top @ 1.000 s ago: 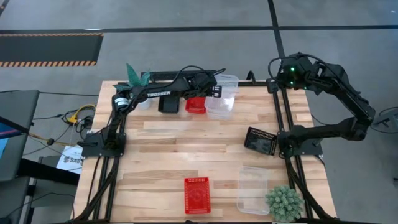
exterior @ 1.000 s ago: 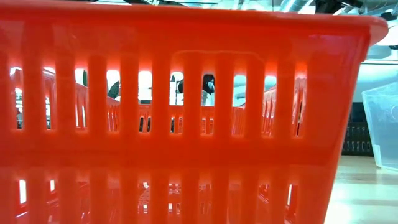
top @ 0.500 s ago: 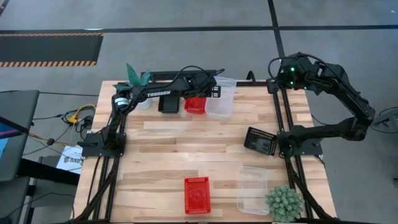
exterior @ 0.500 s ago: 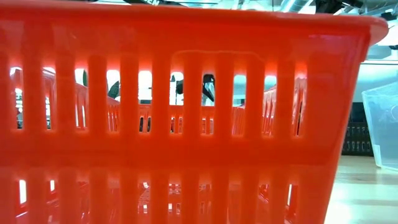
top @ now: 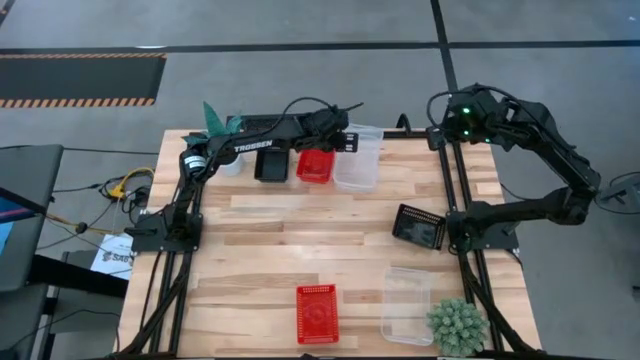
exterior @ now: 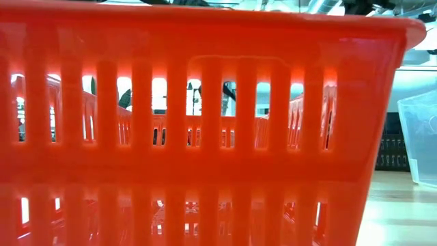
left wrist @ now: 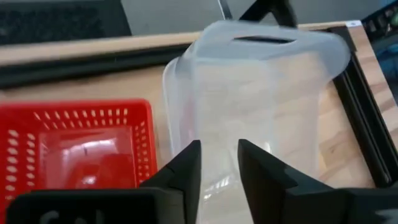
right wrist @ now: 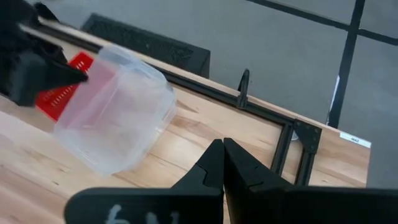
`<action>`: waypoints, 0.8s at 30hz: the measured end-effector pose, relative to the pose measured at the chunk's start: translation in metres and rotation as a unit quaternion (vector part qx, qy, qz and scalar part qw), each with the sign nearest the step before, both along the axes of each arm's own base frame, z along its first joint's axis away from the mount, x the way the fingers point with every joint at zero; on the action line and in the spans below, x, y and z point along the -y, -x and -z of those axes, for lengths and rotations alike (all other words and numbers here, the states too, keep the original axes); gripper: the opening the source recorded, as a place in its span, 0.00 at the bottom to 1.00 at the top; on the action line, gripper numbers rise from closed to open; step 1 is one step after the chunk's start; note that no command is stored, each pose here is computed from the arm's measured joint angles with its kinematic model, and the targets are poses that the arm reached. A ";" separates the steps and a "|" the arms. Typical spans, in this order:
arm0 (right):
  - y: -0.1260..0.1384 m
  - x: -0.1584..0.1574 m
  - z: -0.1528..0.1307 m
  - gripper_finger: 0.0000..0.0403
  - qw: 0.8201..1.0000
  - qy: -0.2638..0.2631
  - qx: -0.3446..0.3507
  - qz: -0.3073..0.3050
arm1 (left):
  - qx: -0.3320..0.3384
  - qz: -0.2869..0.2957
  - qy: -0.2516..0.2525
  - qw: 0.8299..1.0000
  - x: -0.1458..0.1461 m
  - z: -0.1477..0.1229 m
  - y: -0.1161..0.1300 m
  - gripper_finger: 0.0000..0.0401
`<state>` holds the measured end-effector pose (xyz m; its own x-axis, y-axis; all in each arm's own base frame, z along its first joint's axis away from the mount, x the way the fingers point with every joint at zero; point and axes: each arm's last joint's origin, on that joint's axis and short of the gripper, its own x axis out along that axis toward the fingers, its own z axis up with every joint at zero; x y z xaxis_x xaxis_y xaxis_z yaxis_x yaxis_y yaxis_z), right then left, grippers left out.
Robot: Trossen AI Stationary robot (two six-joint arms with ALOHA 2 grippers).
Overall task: Stack baskets by color
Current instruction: Stack the middle transparent bin on the top transparent bin
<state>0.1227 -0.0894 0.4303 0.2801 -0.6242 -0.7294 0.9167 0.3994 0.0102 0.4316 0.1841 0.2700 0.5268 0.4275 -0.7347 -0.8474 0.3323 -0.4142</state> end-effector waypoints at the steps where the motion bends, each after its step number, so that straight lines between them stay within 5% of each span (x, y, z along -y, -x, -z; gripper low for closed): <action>1: -0.005 0.003 0.002 0.04 1.000 -0.002 -0.010 -0.005 | -0.003 0.006 -0.008 1.000 0.000 -0.006 0.000 0.26; 6: -0.045 0.028 0.017 0.04 0.997 0.007 -0.056 -0.052 | -0.044 0.031 -0.036 0.998 0.002 -0.039 0.007 0.35; 12: -0.098 0.082 0.046 0.01 0.989 -0.029 -0.017 -0.142 | -0.115 0.070 -0.058 0.989 0.019 -0.079 0.023 0.40; 18: -0.130 0.133 0.098 0.03 0.983 -0.104 -0.016 -0.151 | -0.169 0.109 -0.099 0.975 0.054 -0.113 0.044 0.40; 24: -0.145 0.161 0.138 0.01 0.976 -0.146 -0.034 -0.158 | -0.156 0.098 -0.133 0.974 0.087 -0.147 0.070 0.40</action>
<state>0.2673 -0.2506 0.2921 0.3696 -0.2767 -0.8870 0.7506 0.6516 0.1096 0.3619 0.0972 0.4166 0.3861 0.5391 -0.7486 -0.8280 0.5603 -0.0235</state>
